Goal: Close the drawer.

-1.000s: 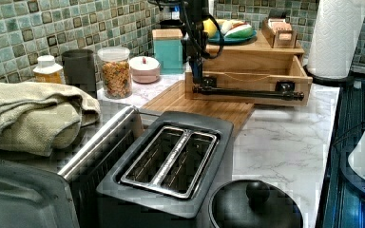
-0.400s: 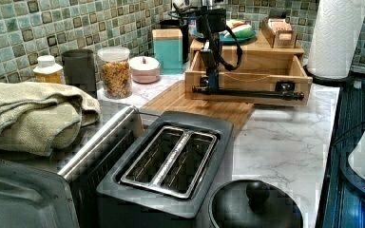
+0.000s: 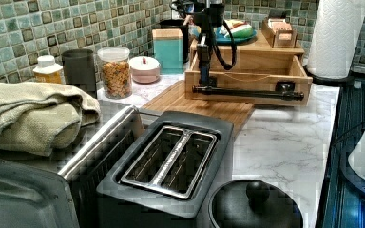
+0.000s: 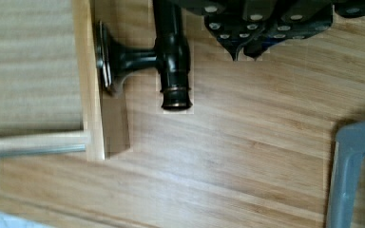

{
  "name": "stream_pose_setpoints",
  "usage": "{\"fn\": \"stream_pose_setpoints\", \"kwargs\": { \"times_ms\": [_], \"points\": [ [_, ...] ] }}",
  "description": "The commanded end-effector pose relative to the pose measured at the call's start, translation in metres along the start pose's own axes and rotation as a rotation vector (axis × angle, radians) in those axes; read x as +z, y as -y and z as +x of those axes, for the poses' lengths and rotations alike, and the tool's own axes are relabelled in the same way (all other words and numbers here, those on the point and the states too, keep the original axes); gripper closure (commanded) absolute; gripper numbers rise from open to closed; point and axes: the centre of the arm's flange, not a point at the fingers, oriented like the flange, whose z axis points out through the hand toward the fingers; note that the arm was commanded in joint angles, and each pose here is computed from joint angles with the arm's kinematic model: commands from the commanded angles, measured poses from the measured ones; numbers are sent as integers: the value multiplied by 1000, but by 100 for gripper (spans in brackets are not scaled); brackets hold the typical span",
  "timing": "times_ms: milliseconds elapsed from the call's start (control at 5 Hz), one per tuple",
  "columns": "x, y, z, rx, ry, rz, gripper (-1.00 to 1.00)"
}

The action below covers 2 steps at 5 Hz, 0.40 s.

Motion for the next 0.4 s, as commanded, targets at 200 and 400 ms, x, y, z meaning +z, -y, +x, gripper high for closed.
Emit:
{"fn": "stream_pose_setpoints", "kwargs": {
  "times_ms": [200,400],
  "points": [
    [44,-27,-29,-41,169,48,100],
    [53,-29,-26,42,274,94,100]
  ]
}}
